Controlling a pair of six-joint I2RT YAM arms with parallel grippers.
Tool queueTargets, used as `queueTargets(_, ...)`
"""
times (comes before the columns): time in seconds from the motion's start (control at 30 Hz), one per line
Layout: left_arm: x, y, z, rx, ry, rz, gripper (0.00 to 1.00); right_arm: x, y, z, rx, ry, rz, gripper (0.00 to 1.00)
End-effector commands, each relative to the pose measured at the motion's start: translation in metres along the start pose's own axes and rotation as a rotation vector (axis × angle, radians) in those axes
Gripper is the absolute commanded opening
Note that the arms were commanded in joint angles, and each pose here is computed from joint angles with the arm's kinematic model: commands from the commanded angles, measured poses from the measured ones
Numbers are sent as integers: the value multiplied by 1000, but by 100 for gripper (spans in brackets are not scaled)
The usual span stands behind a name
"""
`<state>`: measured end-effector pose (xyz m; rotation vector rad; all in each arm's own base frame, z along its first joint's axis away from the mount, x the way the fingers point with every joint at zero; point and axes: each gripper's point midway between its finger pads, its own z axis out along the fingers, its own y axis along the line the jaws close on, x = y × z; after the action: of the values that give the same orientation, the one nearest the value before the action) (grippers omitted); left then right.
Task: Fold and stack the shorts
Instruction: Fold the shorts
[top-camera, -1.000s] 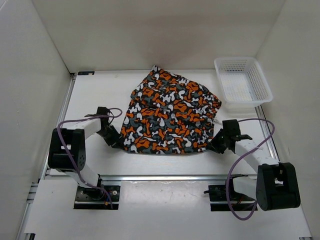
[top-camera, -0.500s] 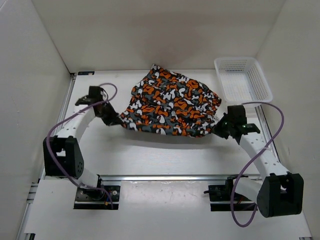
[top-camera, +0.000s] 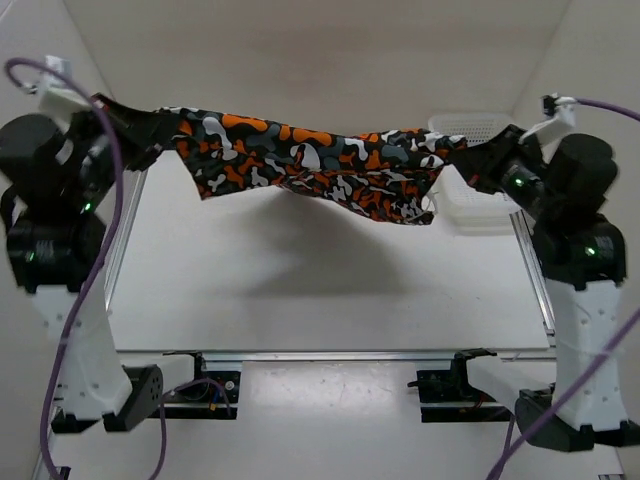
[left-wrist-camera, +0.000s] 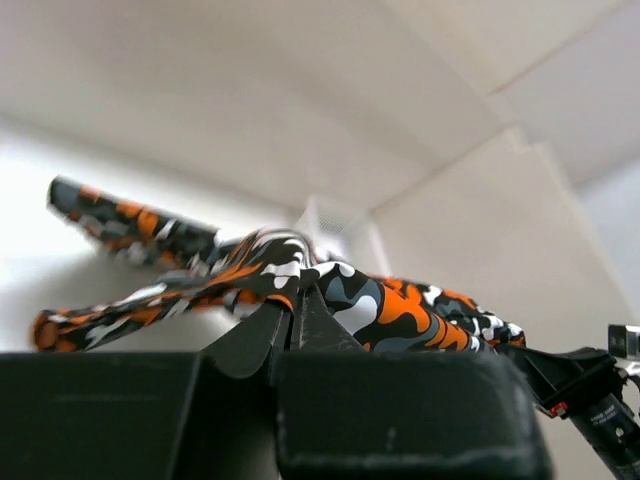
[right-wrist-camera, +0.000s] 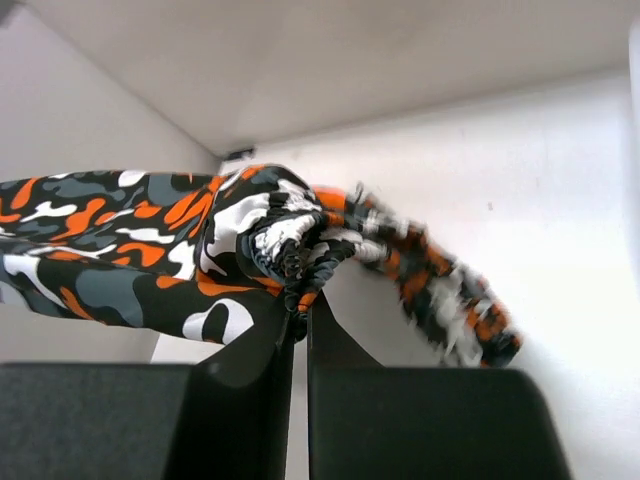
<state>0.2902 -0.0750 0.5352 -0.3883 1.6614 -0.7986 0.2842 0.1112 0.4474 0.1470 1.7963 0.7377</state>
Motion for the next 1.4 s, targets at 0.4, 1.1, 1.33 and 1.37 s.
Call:
queueTargets(0.4,-64,-116,-216,243,-524,229,10,-35,86,-195,-216,-339,-268,0)
queueTargets(1.1,78,200,142,-480,268,28,10,132,-158,71,431,239,-40,0)
queueTargets(1.33,58,252,205,-524,268,36,10,158,-190,168,457,361,46,0)
queueTargets(1.37,54,251,213,-508,261,38,10,166,-194,181,448,396,58,0)
